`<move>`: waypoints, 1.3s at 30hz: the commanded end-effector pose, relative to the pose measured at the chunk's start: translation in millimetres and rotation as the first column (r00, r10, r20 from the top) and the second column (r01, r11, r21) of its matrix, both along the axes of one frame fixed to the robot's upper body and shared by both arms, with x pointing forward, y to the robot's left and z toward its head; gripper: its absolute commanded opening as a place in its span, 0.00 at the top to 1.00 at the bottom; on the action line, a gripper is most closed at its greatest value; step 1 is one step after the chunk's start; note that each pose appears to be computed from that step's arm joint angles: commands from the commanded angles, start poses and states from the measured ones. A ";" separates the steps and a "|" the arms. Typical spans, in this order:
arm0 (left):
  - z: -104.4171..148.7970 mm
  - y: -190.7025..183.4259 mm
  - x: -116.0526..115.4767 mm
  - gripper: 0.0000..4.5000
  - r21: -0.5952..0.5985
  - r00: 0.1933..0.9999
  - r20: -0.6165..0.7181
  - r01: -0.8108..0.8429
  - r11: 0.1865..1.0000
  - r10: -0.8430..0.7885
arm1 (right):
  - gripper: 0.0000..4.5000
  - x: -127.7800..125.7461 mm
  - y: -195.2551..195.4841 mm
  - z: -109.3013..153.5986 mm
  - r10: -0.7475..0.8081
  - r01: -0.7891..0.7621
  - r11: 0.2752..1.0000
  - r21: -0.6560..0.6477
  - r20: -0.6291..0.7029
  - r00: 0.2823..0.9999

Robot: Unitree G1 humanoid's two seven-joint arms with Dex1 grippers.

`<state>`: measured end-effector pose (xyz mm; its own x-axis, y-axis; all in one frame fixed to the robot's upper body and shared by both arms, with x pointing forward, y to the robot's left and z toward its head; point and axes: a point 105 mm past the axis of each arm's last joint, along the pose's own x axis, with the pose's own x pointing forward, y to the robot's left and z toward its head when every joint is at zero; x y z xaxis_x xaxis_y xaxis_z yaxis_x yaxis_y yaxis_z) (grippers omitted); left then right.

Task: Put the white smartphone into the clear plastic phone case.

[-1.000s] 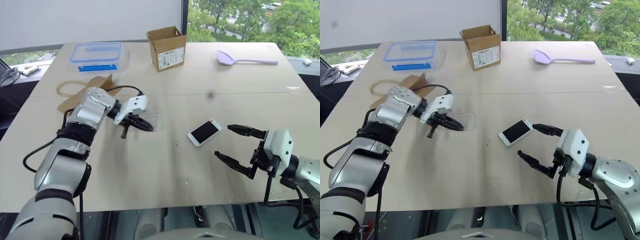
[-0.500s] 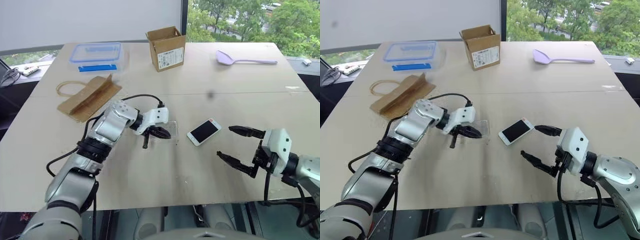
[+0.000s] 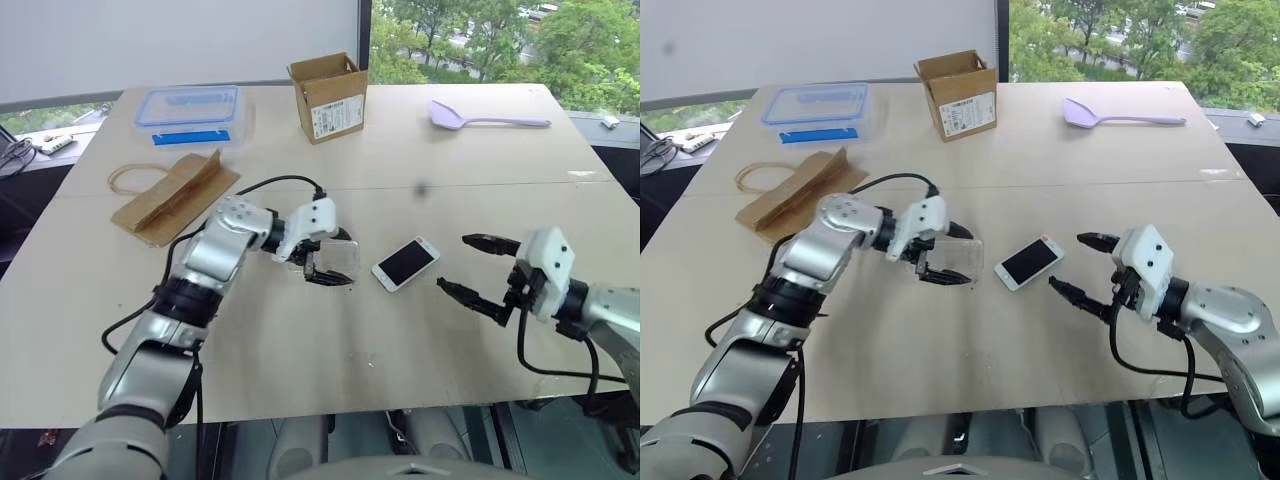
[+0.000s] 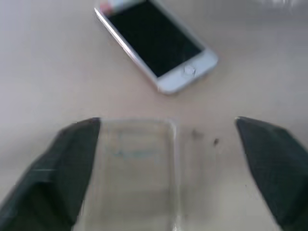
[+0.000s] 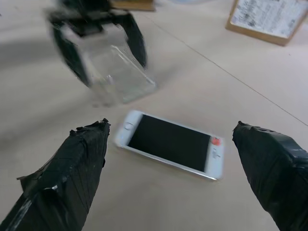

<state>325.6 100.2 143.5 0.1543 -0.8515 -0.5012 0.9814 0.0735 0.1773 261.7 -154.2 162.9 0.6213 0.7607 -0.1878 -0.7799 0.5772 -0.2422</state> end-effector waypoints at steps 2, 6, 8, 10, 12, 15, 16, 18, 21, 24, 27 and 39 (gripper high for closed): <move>24.2 11.3 -13.0 0.01 -0.137 0.997 0.004 -0.074 0.988 0.075 | 0.00 4.5 4.1 4.8 0.003 -0.003 1.000 -0.003 -0.036 0.999; 19.2 19.8 -16.7 0.01 -0.166 0.985 0.024 -0.163 0.973 0.169 | 0.00 16.4 -4.9 -24.3 -0.037 0.027 0.978 -0.207 -0.044 0.998; 18.8 20.6 -18.3 0.01 -0.186 0.981 0.024 -0.184 0.965 0.192 | 0.00 27.0 -10.7 -30.7 -0.084 0.074 0.966 -0.249 -0.031 0.996; 17.5 21.5 -21.8 0.01 -0.196 0.980 0.020 -0.189 0.962 0.197 | 0.00 35.8 -14.0 -32.8 -0.112 0.103 0.957 -0.272 -0.018 0.994; 15.2 23.7 -27.1 0.01 -0.212 0.982 0.023 -0.180 0.961 0.189 | 0.00 45.6 -15.0 -36.2 -0.143 0.134 0.947 -0.292 -0.010 0.990; 14.8 26.5 -35.8 0.01 -0.254 0.986 0.002 -0.159 0.954 0.164 | 0.00 52.4 -12.3 -39.7 -0.159 0.146 0.944 -0.297 -0.018 0.987; 14.5 27.7 -38.5 0.01 -0.266 0.988 -0.002 -0.151 0.952 0.156 | 0.00 54.2 -11.8 -40.6 -0.161 0.149 0.942 -0.301 -0.016 0.987; 14.4 29.7 -44.3 0.01 -0.292 0.990 -0.014 -0.138 0.946 0.140 | 0.00 57.6 -12.1 -43.1 -0.173 0.159 0.937 -0.310 -0.018 0.985; 19.0 32.5 -48.0 0.01 -0.398 0.989 0.030 -0.121 0.909 0.144 | 0.00 62.9 -12.4 -46.6 -0.186 0.171 0.931 -0.321 -0.015 0.982; 15.7 37.2 -55.4 0.01 -0.409 0.990 0.021 -0.117 0.905 0.137 | 0.00 67.8 -10.4 -47.3 -0.196 0.183 0.932 -0.314 -0.012 0.980; 14.6 41.7 -61.9 0.01 -0.412 0.992 0.004 -0.112 0.904 0.125 | 0.00 71.2 -8.3 -47.6 -0.200 0.187 0.933 -0.306 -0.012 0.980; 6.4 47.5 -67.7 0.01 -0.351 0.988 -0.032 -0.152 0.924 0.150 | 0.00 106.6 -0.5 -45.2 -0.225 0.230 0.925 -0.303 0.054 0.973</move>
<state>259.9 152.9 139.7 0.3013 -0.9373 -0.1751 0.9535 0.2952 0.0606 362.8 -156.1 107.8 0.7564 0.5090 -0.4107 -0.6512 0.6448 -0.4002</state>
